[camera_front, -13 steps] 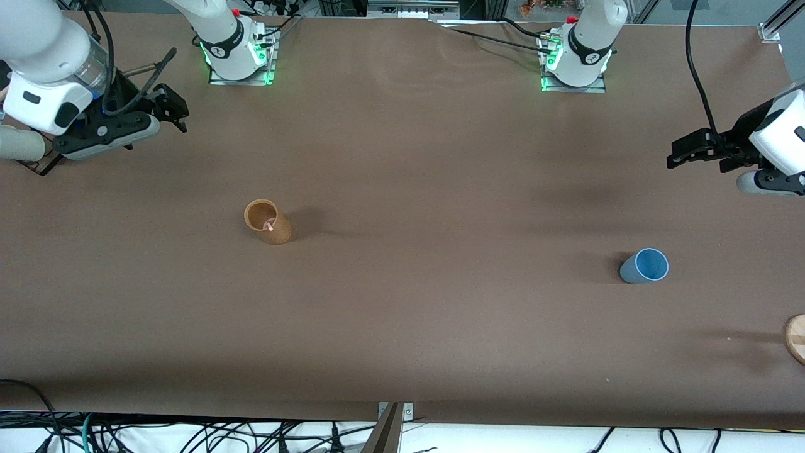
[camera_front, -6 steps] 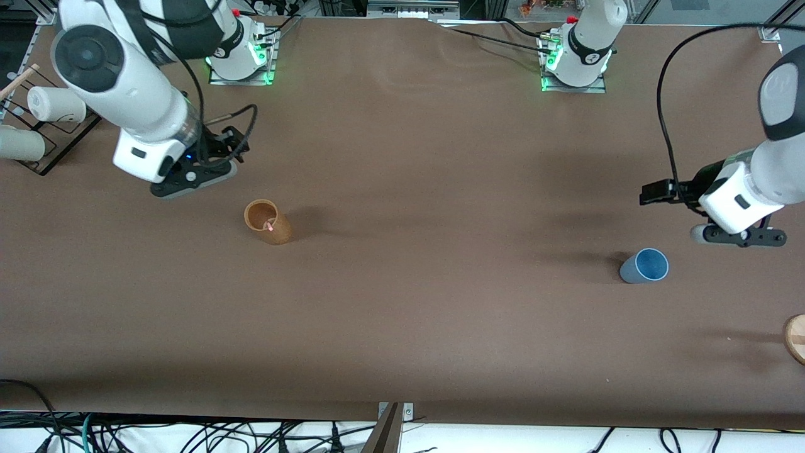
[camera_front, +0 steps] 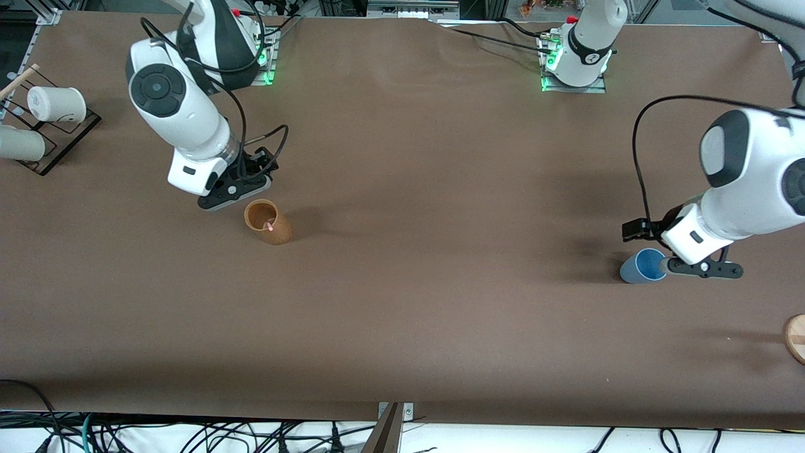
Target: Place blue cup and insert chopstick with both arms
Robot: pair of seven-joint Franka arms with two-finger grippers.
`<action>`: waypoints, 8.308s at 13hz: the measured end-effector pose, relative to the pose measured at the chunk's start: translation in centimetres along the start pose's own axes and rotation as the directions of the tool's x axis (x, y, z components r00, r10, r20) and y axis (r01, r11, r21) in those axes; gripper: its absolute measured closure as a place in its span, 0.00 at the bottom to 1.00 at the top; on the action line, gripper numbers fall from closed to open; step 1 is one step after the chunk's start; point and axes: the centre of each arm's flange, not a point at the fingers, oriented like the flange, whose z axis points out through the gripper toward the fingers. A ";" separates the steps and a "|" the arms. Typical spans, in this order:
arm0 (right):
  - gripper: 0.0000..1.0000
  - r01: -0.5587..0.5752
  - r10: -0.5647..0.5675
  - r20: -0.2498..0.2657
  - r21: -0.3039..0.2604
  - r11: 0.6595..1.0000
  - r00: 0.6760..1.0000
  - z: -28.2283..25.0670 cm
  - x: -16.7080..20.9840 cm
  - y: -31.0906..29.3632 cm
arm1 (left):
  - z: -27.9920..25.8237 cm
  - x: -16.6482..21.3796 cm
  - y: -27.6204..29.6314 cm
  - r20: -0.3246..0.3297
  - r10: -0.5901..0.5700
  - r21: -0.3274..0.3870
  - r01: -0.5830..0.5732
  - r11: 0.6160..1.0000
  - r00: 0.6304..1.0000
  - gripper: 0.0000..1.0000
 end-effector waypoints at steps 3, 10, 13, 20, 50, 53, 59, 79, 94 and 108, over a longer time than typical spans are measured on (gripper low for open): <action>0.00 0.004 -0.004 -0.042 0.000 1.000 0.999 3.5 0.5 -0.2 | 4.6 -1.1 -1.8 -0.063 0.021 0.009 -0.021 1.000 0.998 0.00; 0.18 0.037 -0.038 -0.106 -0.004 0.999 0.994 8.4 3.3 -1.1 | 9.7 -1.0 -2.2 -0.139 0.027 0.023 -0.024 0.999 0.990 0.00; 0.33 0.071 -0.072 -0.115 -0.010 0.997 0.991 8.2 4.0 -0.8 | 11.4 -1.0 -2.2 -0.154 0.026 0.025 -0.023 0.999 0.988 0.00; 0.69 0.112 -0.113 -0.115 -0.019 0.994 0.987 8.6 4.1 0.4 | 13.3 -1.1 -4.2 -0.156 0.095 0.042 -0.089 0.995 0.983 0.44; 0.91 0.164 -0.131 -0.265 0.103 0.981 0.955 -16.1 10.5 -9.3 | 13.4 -2.8 48.1 -0.016 -0.267 -0.048 0.266 0.963 0.963 0.95; 0.91 0.164 -0.131 -0.266 0.108 0.980 0.955 -15.6 10.7 -11.0 | 13.4 -2.6 47.8 -0.019 -0.275 -0.046 0.274 0.961 0.961 0.80; 0.91 0.155 -0.113 -0.302 0.117 0.981 0.947 -14.4 11.7 -13.3 | 11.4 -1.7 47.9 -0.040 -0.301 -0.072 0.298 0.952 0.953 0.16; 0.91 0.087 -0.017 -0.442 0.139 0.986 0.897 -5.5 16.7 -27.3 | -21.7 -1.4 3.6 -0.053 -0.003 -0.030 0.001 1.000 0.999 0.00; 0.71 0.091 -0.050 -0.416 0.079 0.993 0.908 1.5 17.5 -30.7 | -21.3 -6.6 0.2 0.010 -0.012 -0.032 0.012 0.999 1.000 0.00; 0.00 -0.206 0.205 -0.026 -0.004 0.979 0.978 -8.9 14.6 -10.8 | -21.3 -6.6 0.0 0.011 -0.016 -0.032 0.017 0.999 1.000 0.00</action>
